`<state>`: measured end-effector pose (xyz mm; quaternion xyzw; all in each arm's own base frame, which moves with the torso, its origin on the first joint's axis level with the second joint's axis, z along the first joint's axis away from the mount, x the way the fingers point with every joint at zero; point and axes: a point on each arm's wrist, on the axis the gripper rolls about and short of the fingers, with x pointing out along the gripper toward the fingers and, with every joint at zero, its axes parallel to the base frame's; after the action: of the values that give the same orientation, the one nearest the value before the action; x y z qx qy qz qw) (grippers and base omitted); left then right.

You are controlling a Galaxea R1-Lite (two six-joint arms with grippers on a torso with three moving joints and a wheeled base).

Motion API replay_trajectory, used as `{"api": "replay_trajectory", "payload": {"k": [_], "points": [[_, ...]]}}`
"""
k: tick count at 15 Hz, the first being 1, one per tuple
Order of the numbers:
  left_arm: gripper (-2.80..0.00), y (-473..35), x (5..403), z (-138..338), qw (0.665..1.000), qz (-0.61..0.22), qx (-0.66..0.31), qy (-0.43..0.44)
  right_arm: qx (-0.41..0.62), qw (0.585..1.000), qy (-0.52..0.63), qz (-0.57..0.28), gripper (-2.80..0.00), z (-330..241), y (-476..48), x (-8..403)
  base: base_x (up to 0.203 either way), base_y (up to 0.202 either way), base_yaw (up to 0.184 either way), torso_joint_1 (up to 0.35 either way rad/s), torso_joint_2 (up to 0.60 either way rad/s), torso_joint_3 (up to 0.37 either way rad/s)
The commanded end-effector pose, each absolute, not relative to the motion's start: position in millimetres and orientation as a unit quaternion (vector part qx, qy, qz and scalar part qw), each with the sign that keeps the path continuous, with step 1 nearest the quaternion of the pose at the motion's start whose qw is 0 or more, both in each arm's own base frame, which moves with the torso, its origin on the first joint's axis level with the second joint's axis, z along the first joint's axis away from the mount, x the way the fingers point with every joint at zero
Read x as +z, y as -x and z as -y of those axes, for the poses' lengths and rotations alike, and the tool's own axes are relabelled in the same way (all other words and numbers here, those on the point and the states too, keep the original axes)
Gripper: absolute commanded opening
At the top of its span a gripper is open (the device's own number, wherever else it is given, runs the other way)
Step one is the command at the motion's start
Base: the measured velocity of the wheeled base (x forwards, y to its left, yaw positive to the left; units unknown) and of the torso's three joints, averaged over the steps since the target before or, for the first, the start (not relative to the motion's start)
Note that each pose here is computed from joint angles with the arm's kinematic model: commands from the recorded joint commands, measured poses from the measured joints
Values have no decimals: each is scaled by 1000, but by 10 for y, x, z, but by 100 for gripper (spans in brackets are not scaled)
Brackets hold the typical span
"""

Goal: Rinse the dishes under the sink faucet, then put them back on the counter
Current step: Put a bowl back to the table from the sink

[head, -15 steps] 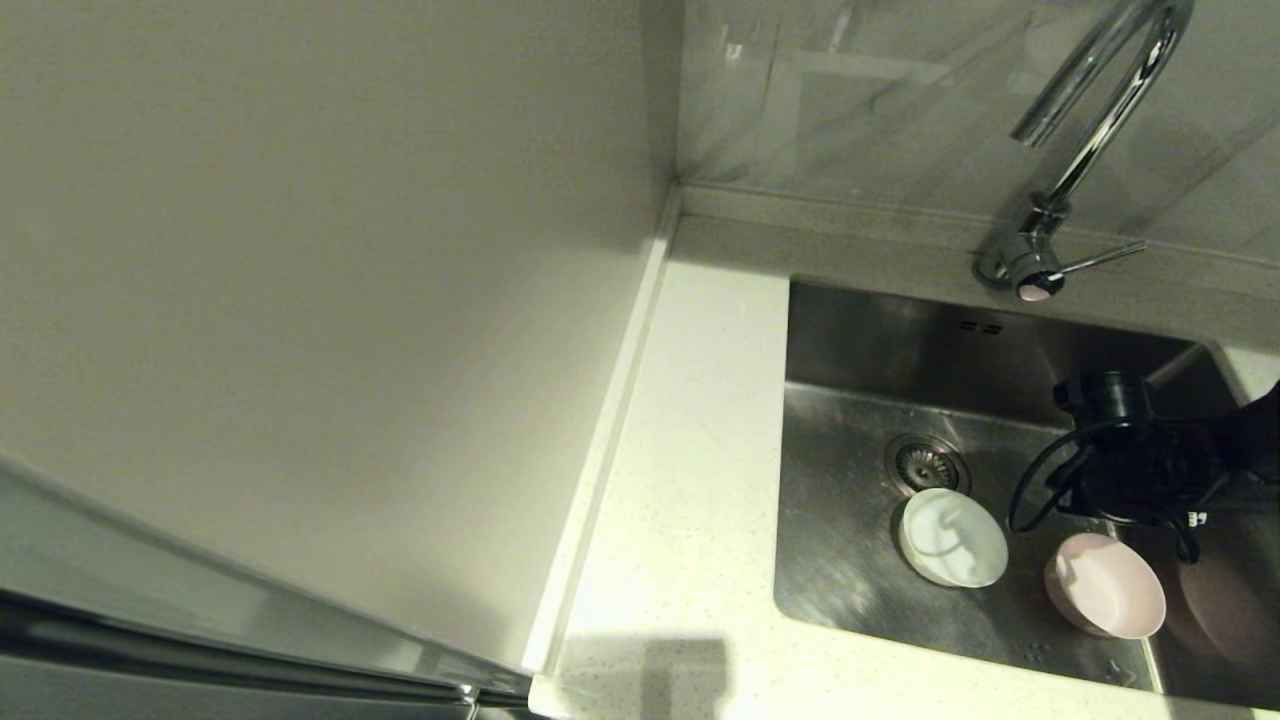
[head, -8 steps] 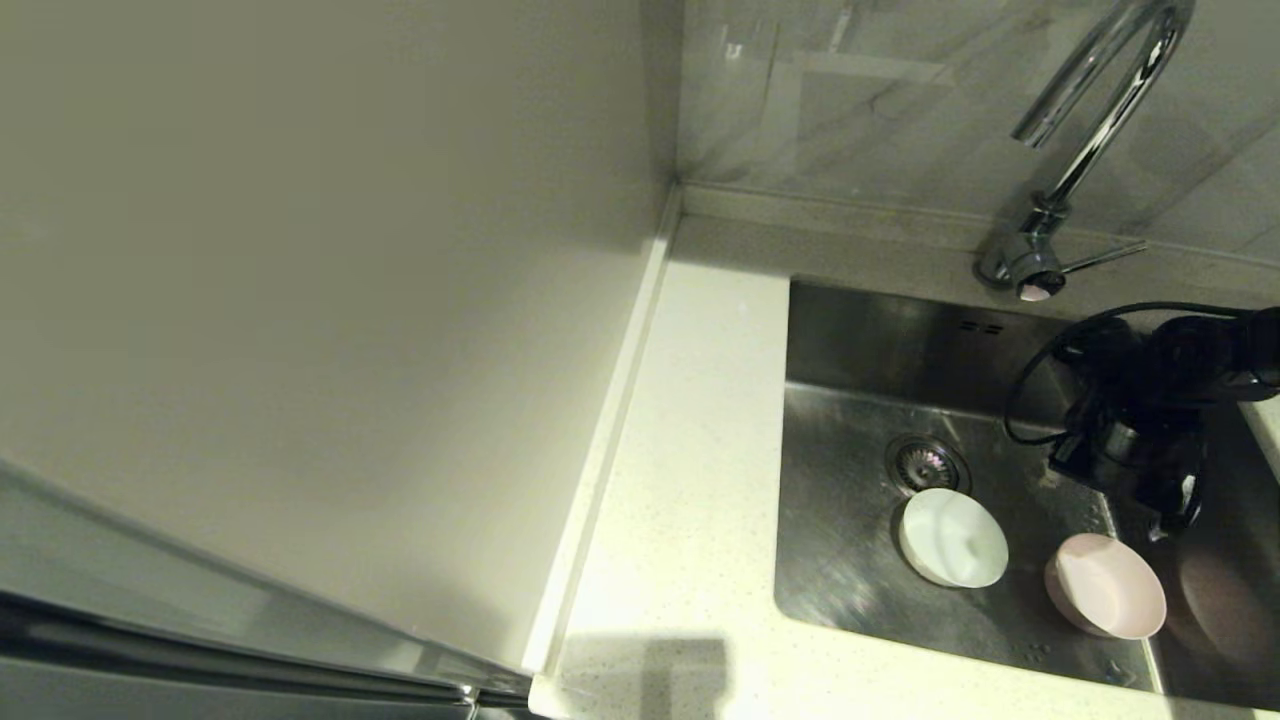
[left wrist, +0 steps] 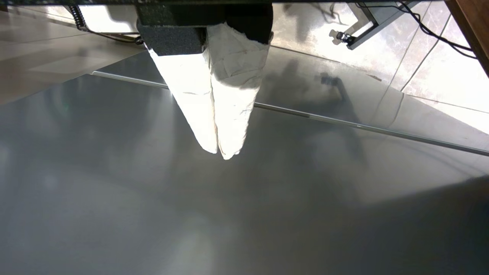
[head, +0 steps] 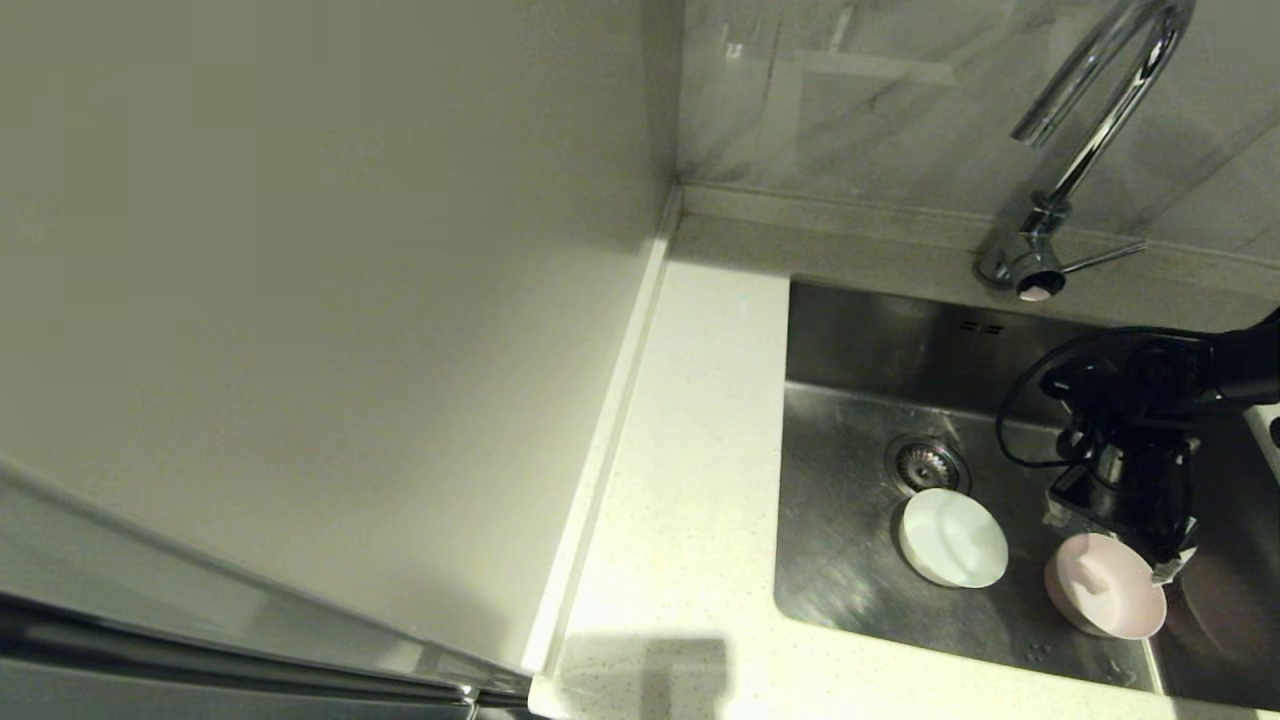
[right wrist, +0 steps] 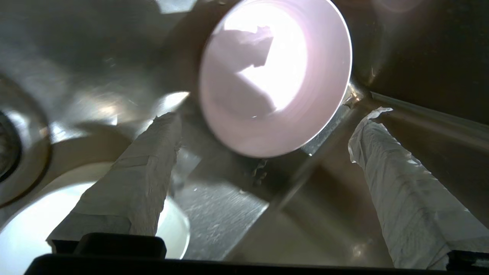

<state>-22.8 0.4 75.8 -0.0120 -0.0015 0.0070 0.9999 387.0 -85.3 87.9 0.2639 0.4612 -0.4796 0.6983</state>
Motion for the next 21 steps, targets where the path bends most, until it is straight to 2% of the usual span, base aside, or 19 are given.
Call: {"api": "replay_trajectory", "payload": {"k": [1,11,21], "points": [[-280,230,757,-4,1000,3,7,12,-486,688,-268,-468,0,916,-3889,784,0,0,0,0,0,0],[-280,230,757,-4,1000,3,7,12,-482,692,-289,-452,0,1106,-4226,551,0,0,0,0,0,0],[-280,230,757,-3,1000,3,8,12,-491,681,-283,-463,0,1200,-4247,369,0,0,0,0,0,0]]}}
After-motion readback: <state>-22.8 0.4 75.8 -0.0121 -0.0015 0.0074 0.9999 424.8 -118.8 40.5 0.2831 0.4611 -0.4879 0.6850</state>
